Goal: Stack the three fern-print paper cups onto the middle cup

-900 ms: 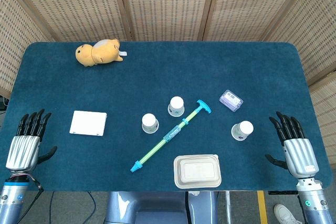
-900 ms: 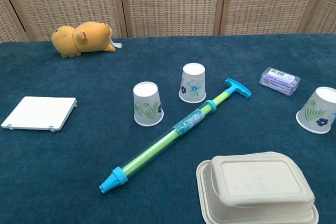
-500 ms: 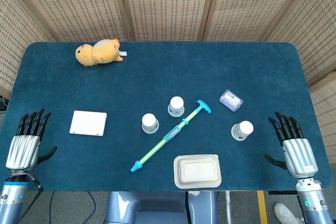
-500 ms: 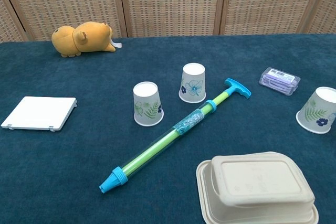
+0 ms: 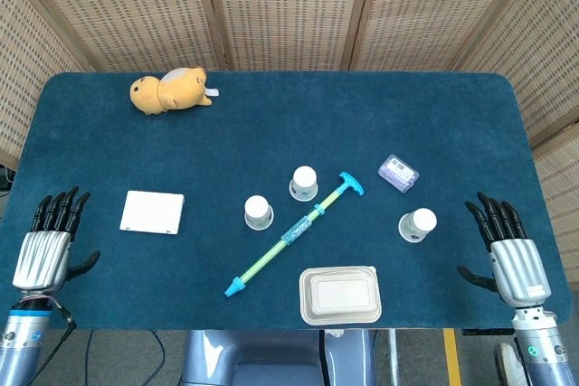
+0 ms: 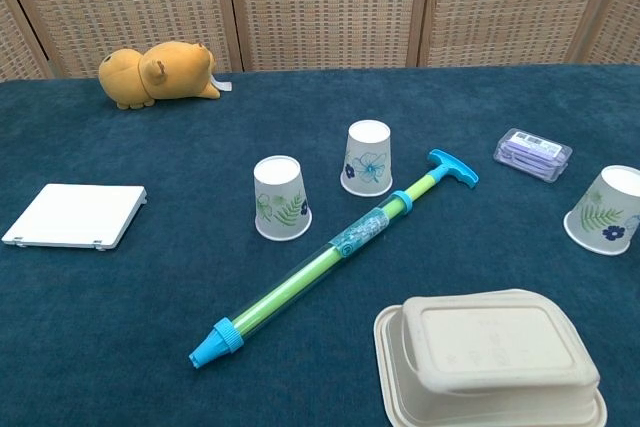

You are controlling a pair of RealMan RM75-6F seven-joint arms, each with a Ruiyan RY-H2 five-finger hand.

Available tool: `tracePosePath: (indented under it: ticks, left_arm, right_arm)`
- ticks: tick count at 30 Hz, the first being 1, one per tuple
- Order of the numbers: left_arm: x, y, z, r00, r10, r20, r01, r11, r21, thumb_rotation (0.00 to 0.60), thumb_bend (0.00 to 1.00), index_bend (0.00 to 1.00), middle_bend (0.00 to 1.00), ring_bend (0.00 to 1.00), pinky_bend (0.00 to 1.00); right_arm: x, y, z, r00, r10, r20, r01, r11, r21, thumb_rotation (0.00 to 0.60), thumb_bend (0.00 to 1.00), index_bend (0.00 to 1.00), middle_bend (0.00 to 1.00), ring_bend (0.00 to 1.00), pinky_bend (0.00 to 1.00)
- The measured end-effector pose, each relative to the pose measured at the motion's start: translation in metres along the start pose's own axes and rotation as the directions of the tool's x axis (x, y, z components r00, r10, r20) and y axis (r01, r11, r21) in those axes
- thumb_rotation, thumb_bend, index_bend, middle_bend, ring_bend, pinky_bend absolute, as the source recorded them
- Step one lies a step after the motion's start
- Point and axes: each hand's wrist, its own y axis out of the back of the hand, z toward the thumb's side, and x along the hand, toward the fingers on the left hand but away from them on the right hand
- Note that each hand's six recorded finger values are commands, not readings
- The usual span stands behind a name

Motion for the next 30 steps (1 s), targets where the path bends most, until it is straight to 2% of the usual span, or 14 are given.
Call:
tracePosePath:
  ticks: [6, 14, 17, 20, 24, 27, 30]
  left_arm:
    - [0.015, 0.005, 0.010, 1.000, -0.004, 0.017, 0.004, 1.000, -0.003, 0.600, 0.26, 0.14, 0.00, 0.00, 0.00]
    - [0.047, 0.023, 0.044, 0.995, 0.009, 0.099, -0.008, 1.000, -0.006, 0.600, 0.28, 0.20, 0.00, 0.00, 0.00]
    - [0.061, 0.022, 0.061, 0.990, -0.021, 0.137, 0.024, 1.000, -0.019, 0.600, 0.28, 0.23, 0.00, 0.00, 0.00]
    - [0.076, 0.017, 0.078, 0.982, -0.076, 0.173, 0.084, 0.996, -0.039, 0.600, 0.28, 0.24, 0.00, 0.00, 0.01]
    - [0.103, 0.009, 0.103, 0.972, -0.135, 0.193, 0.147, 0.988, -0.051, 0.600, 0.29, 0.23, 0.00, 0.00, 0.01]
    - [0.120, 0.000, 0.125, 0.962, -0.171, 0.213, 0.178, 0.984, -0.011, 0.600, 0.29, 0.20, 0.00, 0.00, 0.01]
    - [0.132, -0.010, 0.147, 0.954, -0.200, 0.223, 0.196, 0.980, 0.042, 0.600, 0.29, 0.21, 0.00, 0.00, 0.01]
  right_arm:
    - [0.000, 0.001, -0.001, 1.000, -0.004, -0.002, 0.004, 1.000, -0.009, 0.600, 0.18, 0.09, 0.00, 0.00, 0.00]
    - [0.001, 0.006, -0.002, 1.000, -0.019, 0.000, 0.019, 0.999, -0.026, 0.600, 0.18, 0.09, 0.00, 0.00, 0.00]
    - [0.003, 0.009, -0.001, 1.000, -0.030, -0.007, 0.030, 0.999, -0.033, 0.600, 0.18, 0.09, 0.00, 0.00, 0.00]
    - [0.005, 0.012, -0.001, 0.999, -0.036, -0.010, 0.035, 0.999, -0.041, 0.600, 0.18, 0.09, 0.00, 0.00, 0.00]
    - [0.005, 0.014, -0.003, 0.999, -0.039, -0.009, 0.039, 0.998, -0.059, 0.600, 0.18, 0.08, 0.00, 0.00, 0.00]
    - [0.006, 0.017, -0.004, 0.999, -0.048, -0.009, 0.047, 0.996, -0.080, 0.600, 0.18, 0.08, 0.00, 0.00, 0.00]
    - [0.007, 0.021, -0.006, 0.998, -0.058, -0.010, 0.057, 0.993, -0.100, 0.600, 0.18, 0.07, 0.00, 0.00, 0.00]
